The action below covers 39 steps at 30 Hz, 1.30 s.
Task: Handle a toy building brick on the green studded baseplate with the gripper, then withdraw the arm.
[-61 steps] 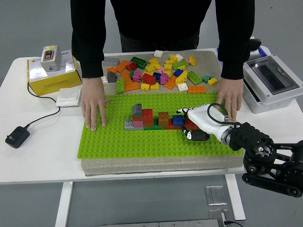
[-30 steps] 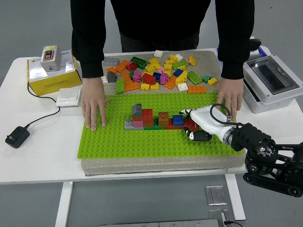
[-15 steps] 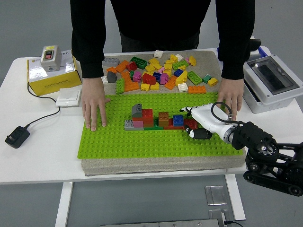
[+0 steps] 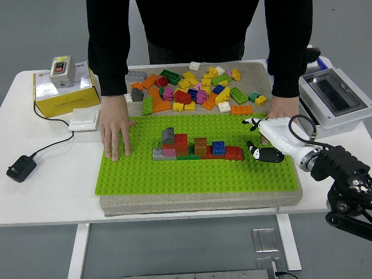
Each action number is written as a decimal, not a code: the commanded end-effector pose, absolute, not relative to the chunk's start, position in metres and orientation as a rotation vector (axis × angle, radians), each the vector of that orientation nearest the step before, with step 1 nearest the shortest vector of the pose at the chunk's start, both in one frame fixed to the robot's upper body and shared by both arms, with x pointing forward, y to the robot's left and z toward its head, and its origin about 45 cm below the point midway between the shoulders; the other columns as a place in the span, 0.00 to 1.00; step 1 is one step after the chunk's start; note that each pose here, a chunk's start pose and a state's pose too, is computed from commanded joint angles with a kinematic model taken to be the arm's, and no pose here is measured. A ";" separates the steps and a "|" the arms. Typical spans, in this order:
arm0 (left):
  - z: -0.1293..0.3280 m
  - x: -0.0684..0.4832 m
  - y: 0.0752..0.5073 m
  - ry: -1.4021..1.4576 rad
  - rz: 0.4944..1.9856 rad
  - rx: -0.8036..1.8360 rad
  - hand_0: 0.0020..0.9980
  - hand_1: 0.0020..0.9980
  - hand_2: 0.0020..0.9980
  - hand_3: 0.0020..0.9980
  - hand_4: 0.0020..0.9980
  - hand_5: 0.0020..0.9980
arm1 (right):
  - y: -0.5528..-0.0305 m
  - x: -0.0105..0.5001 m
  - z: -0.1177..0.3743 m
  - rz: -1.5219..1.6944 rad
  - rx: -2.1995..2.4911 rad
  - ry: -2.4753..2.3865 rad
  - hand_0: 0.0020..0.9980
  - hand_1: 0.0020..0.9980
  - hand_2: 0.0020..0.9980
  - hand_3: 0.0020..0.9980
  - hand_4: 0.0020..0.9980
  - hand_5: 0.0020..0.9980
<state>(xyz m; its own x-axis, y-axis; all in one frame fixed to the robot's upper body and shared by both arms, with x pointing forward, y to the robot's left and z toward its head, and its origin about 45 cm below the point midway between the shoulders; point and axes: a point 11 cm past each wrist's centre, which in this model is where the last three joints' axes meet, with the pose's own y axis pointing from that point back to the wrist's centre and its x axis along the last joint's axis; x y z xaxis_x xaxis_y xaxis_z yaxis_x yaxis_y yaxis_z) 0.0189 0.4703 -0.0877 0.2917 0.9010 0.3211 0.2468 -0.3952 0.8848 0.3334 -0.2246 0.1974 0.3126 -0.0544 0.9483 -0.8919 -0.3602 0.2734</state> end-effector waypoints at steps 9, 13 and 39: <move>-0.088 0.020 0.470 1.033 1.124 1.818 0.69 0.64 0.54 0.63 0.12 0.64 | -0.219 0.326 0.193 1.164 1.704 -0.810 0.10 0.18 0.74 0.68 0.30 0.43; -0.088 0.020 0.470 1.033 1.124 1.818 0.69 0.64 0.54 0.63 0.12 0.64 | -0.212 0.327 0.192 1.165 1.723 -0.798 0.10 0.18 0.74 0.70 0.12 0.44; -0.088 0.020 0.470 1.031 1.122 1.812 0.69 0.63 0.54 0.63 0.13 0.64 | -0.191 0.339 0.161 1.131 1.754 -0.722 0.10 0.18 0.74 0.69 0.00 0.43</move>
<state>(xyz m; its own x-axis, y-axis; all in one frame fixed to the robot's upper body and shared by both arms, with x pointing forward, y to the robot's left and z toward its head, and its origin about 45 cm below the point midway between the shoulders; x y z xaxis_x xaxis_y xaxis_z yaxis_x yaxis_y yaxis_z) 0.0201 0.4701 -0.0879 0.2896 0.9027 0.3181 0.2401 -0.3902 0.8889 0.3394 -0.1905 0.1606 0.4109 -0.0029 0.9117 -0.8259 -0.4246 0.3709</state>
